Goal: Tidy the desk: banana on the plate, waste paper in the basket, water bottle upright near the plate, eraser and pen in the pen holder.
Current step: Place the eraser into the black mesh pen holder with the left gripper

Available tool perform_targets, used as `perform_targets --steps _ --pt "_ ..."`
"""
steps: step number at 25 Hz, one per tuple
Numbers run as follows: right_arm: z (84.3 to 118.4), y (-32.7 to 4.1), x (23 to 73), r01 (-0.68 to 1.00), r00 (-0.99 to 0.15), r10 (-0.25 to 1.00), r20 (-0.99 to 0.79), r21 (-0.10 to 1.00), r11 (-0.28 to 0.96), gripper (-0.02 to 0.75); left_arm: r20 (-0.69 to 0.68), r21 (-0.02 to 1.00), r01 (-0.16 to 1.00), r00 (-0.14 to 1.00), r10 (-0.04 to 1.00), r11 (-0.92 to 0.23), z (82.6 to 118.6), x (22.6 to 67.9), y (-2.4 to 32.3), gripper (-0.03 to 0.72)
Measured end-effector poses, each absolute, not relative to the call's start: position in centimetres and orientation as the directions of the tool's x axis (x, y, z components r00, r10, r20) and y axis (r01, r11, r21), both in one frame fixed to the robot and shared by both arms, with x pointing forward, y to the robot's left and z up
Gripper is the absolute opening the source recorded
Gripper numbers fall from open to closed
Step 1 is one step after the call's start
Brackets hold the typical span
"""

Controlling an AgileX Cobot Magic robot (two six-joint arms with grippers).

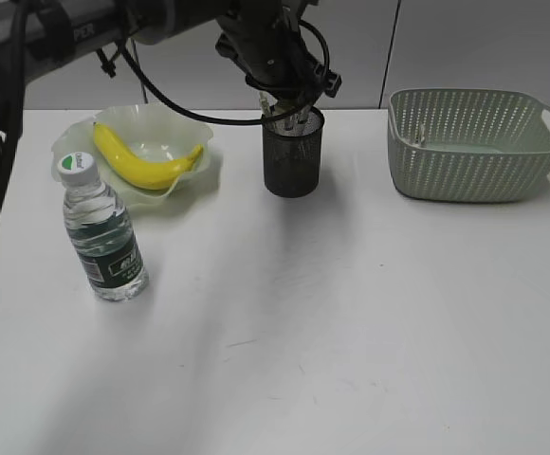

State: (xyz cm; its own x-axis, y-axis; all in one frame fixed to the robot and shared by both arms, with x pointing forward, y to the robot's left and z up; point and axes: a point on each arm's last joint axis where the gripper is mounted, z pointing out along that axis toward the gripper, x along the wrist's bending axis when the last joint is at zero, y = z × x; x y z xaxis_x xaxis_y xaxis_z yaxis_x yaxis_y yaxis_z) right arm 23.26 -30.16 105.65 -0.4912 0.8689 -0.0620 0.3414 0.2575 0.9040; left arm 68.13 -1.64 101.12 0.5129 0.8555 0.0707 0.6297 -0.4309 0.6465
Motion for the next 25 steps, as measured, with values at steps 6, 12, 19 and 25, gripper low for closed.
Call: perform_targets --steps 6,12,19,25 --pt "105.6 -30.2 23.3 0.341 -0.491 0.869 -0.062 0.904 0.257 0.435 0.067 0.620 0.652 0.511 0.857 -0.437 99.7 68.4 -1.7 0.187" --pt "105.6 -30.2 23.3 0.341 -0.491 0.869 -0.062 0.904 0.257 0.435 0.063 0.641 0.637 0.513 0.856 -0.429 99.8 68.5 -1.8 0.410" --pt "105.6 -30.2 23.3 0.341 -0.491 0.869 -0.062 0.904 0.257 0.435 0.058 0.654 0.628 0.513 0.857 -0.421 101.6 68.0 -1.6 0.453" --pt "105.6 -30.2 23.3 0.341 -0.491 0.869 -0.062 0.904 0.257 0.435 0.056 0.624 0.660 0.495 0.867 -0.417 107.1 65.7 0.2 0.454"
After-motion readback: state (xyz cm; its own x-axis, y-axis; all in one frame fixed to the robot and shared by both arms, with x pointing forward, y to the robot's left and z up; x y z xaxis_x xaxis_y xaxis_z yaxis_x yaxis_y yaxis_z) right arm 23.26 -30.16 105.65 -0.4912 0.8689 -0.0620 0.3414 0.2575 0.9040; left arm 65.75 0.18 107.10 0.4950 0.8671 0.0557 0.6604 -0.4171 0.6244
